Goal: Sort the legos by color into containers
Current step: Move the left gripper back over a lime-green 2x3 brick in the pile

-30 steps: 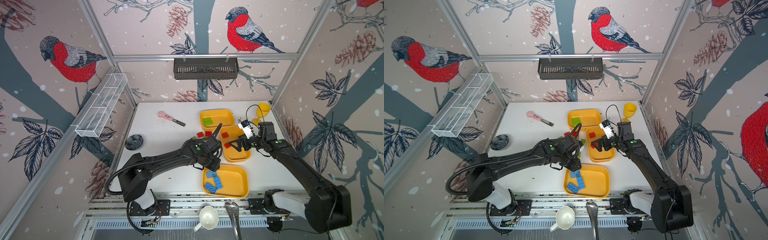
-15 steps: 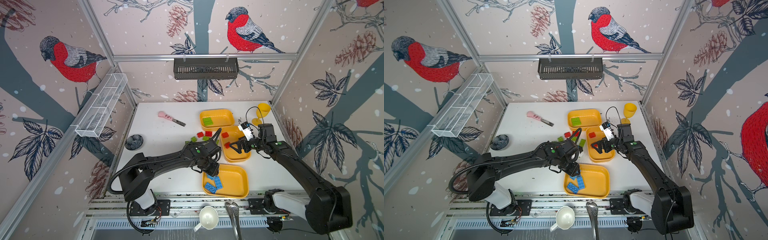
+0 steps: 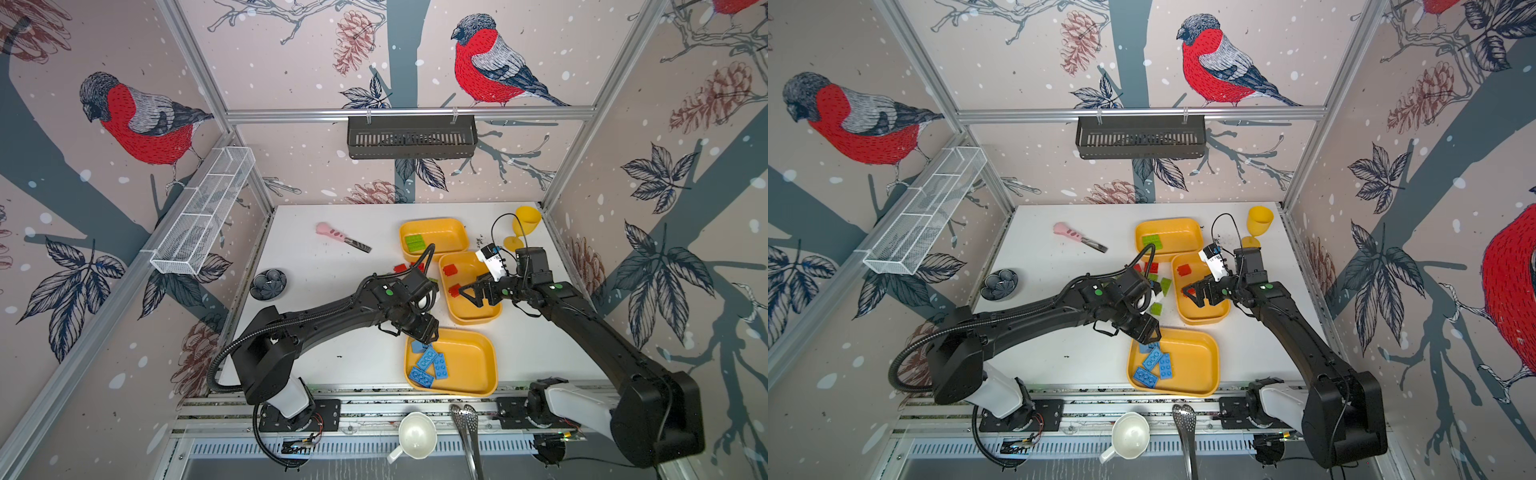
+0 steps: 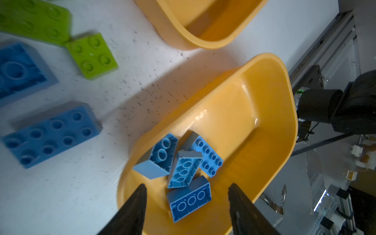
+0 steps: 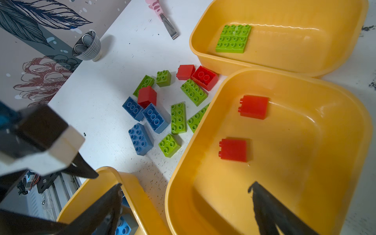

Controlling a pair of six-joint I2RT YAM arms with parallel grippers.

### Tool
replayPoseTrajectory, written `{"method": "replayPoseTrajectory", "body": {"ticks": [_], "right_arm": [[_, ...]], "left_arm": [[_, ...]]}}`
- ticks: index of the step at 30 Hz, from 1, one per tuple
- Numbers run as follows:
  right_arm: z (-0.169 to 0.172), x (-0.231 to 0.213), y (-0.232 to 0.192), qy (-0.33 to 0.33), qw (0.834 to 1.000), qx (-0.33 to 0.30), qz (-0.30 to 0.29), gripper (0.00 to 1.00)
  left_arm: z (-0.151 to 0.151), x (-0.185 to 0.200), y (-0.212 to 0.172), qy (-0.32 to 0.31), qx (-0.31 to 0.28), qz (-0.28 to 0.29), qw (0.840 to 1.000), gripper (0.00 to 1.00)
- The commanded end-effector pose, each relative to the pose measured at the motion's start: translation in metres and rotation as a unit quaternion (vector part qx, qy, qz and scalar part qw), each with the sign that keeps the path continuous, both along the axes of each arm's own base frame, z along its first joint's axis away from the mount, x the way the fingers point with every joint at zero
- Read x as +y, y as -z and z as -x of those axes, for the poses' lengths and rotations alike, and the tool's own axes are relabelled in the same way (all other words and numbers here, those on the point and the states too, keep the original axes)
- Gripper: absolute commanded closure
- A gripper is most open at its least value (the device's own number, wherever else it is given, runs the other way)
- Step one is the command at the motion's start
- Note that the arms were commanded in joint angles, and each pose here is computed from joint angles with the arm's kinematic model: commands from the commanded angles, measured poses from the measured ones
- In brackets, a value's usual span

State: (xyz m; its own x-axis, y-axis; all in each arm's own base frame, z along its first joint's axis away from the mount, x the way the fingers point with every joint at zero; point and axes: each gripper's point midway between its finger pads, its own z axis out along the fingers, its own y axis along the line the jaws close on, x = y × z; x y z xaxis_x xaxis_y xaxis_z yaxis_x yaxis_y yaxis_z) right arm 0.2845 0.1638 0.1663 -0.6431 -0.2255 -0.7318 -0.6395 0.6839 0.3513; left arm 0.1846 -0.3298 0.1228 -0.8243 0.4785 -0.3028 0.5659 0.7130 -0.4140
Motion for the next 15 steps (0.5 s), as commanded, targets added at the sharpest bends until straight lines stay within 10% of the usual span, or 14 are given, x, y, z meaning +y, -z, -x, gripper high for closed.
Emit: {"method": "replayPoseTrajectory", "body": {"ticks": [1, 15], "right_arm": [[-0.006, 0.002, -0.007, -0.004, 1.000, -0.020, -0.002, 0.01], [-0.017, 0.004, -0.010, 0.001, 1.000, -0.030, -0.005, 0.01]], "left_arm": [[-0.026, 0.021, -0.007, -0.020, -0.038, -0.027, 0.999, 0.34], [-0.141, 0.121, 0.004, -0.150, -0.112, -0.133, 0.973, 0.28]]}}
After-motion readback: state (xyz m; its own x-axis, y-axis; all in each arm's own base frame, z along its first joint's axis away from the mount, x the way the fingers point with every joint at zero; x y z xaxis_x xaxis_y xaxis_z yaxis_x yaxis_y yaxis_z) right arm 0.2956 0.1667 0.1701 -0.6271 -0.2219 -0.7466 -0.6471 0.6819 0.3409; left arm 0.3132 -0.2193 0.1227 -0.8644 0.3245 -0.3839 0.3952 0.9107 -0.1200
